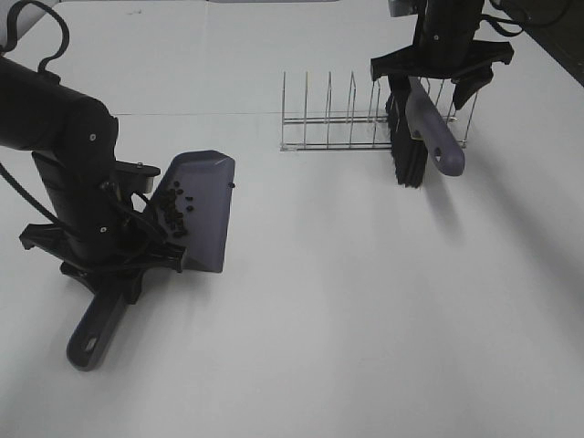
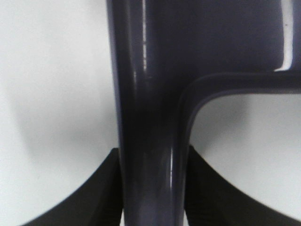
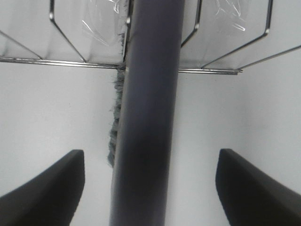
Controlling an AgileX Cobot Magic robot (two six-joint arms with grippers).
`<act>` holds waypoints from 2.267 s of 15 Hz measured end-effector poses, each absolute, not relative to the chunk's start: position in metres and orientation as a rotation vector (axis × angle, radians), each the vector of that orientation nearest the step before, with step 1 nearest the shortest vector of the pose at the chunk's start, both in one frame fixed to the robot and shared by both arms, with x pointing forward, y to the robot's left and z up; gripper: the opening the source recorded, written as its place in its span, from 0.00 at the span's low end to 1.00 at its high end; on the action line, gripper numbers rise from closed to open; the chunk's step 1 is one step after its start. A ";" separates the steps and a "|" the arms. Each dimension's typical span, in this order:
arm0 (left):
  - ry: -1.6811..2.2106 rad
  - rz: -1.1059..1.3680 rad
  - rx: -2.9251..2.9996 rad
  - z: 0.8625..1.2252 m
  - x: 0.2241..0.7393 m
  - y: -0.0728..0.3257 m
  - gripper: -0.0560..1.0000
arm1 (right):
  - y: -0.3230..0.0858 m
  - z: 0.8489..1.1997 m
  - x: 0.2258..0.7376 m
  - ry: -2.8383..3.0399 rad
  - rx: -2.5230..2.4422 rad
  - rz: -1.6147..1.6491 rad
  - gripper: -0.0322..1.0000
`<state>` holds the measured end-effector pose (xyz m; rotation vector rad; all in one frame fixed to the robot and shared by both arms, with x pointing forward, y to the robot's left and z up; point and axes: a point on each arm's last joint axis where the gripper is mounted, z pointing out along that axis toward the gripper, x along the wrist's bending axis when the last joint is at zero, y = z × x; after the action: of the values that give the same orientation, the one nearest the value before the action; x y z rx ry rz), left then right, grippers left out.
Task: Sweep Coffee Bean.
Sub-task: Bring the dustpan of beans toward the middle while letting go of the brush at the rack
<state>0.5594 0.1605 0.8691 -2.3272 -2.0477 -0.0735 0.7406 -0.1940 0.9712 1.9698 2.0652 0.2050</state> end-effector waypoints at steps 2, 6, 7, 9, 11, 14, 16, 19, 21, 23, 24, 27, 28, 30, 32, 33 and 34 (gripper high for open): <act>-2.048 -0.074 -2.327 0.869 0.559 0.161 0.38 | -0.189 0.995 0.735 2.091 1.978 0.319 0.69; -2.048 -0.074 -2.327 0.869 0.559 0.161 0.38 | -0.187 1.047 0.716 2.091 1.965 0.478 0.69; -2.048 -0.074 -2.327 0.869 0.559 0.161 0.38 | -0.189 1.057 0.706 2.091 1.961 0.481 0.69; -2.048 -0.074 -2.327 0.869 0.559 0.161 0.38 | -0.195 1.070 0.680 2.109 1.975 0.447 0.69; -2.049 -0.075 -2.329 0.869 0.559 0.160 0.38 | -0.205 1.069 0.637 2.154 2.017 0.347 0.69; -2.061 -0.098 -2.354 0.873 0.561 0.160 0.38 | -0.215 1.068 0.596 2.186 2.046 0.271 0.69; -2.072 -0.125 -2.378 0.878 0.566 0.158 0.38 | -0.222 1.061 0.565 2.204 2.062 0.228 0.69; -2.116 -0.141 -2.399 0.886 0.576 0.153 0.38 | -0.232 1.062 0.522 2.196 2.055 0.253 0.69; -2.125 -0.149 -2.408 0.888 0.578 0.151 0.38 | -0.239 1.064 0.492 2.187 2.049 0.282 0.69; -2.127 -0.139 -2.401 0.886 0.578 0.151 0.38 | -0.245 1.068 0.466 2.173 2.042 0.323 0.69; -2.128 -0.127 -2.393 0.882 0.578 0.151 0.38 | -0.247 1.070 0.454 2.162 2.040 0.340 0.69; -2.154 -0.048 -2.381 0.872 0.582 0.144 0.38 | -0.256 1.084 0.419 2.101 2.010 0.453 0.69; -2.150 -0.036 -2.397 0.871 0.585 0.140 0.38 | -0.258 1.089 0.410 2.082 2.000 0.488 0.69; -2.135 -0.035 -2.427 0.870 0.589 0.134 0.38 | -0.261 1.099 0.397 2.044 1.974 0.558 0.69; -2.123 -0.038 -2.446 0.870 0.590 0.127 0.38 | -0.263 1.104 0.390 2.023 1.968 0.589 0.69; -2.116 -0.038 -2.456 0.869 0.592 0.123 0.38 | -0.263 1.106 0.387 2.017 1.963 0.600 0.69; -2.129 -0.034 -2.455 0.870 0.594 0.118 0.38 | -0.264 1.107 0.385 2.011 1.969 0.603 0.69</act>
<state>0.5944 0.1183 0.8696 -2.4555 -2.1288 -0.0340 0.3848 -0.2639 1.1071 1.9695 2.0113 0.6029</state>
